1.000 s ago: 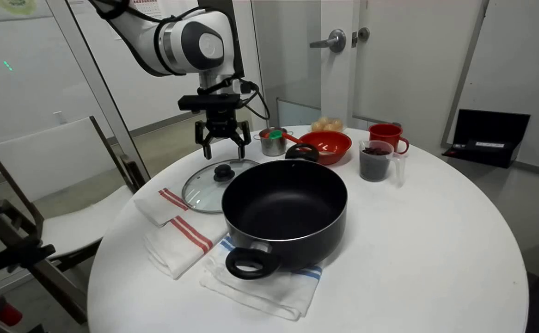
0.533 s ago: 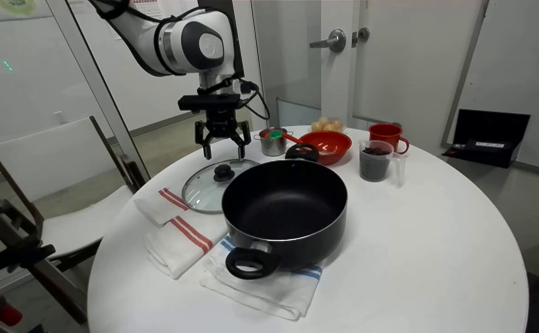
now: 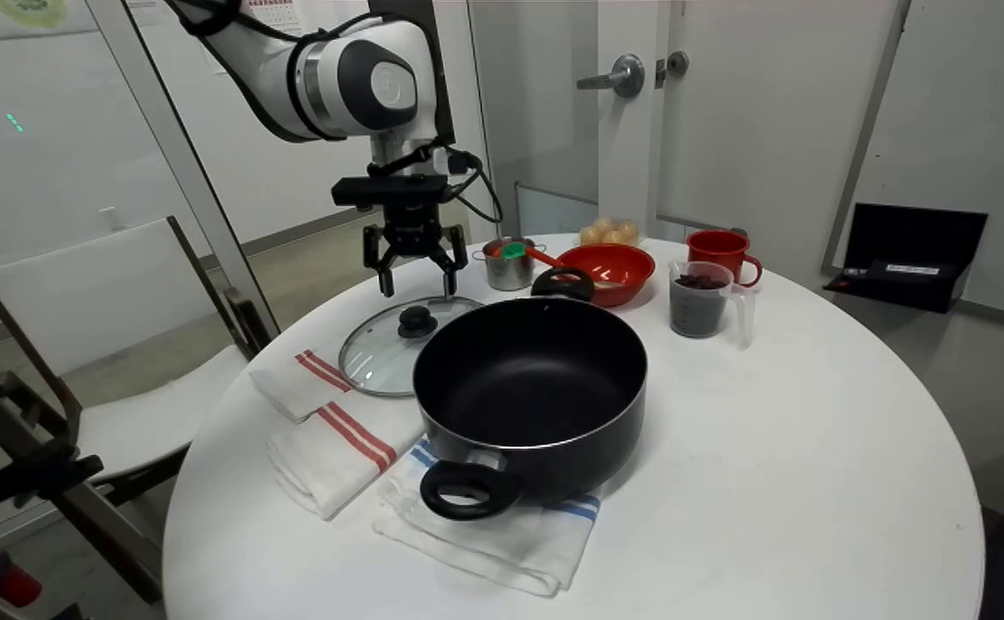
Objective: Put the lid on the pot
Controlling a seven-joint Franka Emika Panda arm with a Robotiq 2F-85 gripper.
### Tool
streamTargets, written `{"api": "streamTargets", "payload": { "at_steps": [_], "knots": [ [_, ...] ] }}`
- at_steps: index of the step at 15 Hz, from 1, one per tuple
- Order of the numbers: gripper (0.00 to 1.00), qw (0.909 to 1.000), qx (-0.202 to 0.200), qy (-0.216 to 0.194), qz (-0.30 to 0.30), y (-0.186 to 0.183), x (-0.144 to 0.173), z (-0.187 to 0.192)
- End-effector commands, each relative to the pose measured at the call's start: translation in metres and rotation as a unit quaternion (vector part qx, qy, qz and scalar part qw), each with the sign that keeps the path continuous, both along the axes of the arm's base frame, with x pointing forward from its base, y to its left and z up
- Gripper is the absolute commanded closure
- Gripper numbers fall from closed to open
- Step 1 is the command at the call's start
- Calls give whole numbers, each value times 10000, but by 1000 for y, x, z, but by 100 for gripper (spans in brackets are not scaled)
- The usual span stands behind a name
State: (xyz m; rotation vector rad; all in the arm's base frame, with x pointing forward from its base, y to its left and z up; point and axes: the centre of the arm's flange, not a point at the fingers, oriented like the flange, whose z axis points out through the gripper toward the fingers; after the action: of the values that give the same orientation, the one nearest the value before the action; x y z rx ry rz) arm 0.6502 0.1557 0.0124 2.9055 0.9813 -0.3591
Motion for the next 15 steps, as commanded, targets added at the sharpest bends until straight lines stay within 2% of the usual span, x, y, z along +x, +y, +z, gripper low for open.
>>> {"api": "streamTargets", "payload": {
  "at_steps": [1,15],
  "knots": [
    [0,10000,0,0,0,0,0,0],
    [0,9999,-150,45,-73,9,-7,-32]
  ]
}}
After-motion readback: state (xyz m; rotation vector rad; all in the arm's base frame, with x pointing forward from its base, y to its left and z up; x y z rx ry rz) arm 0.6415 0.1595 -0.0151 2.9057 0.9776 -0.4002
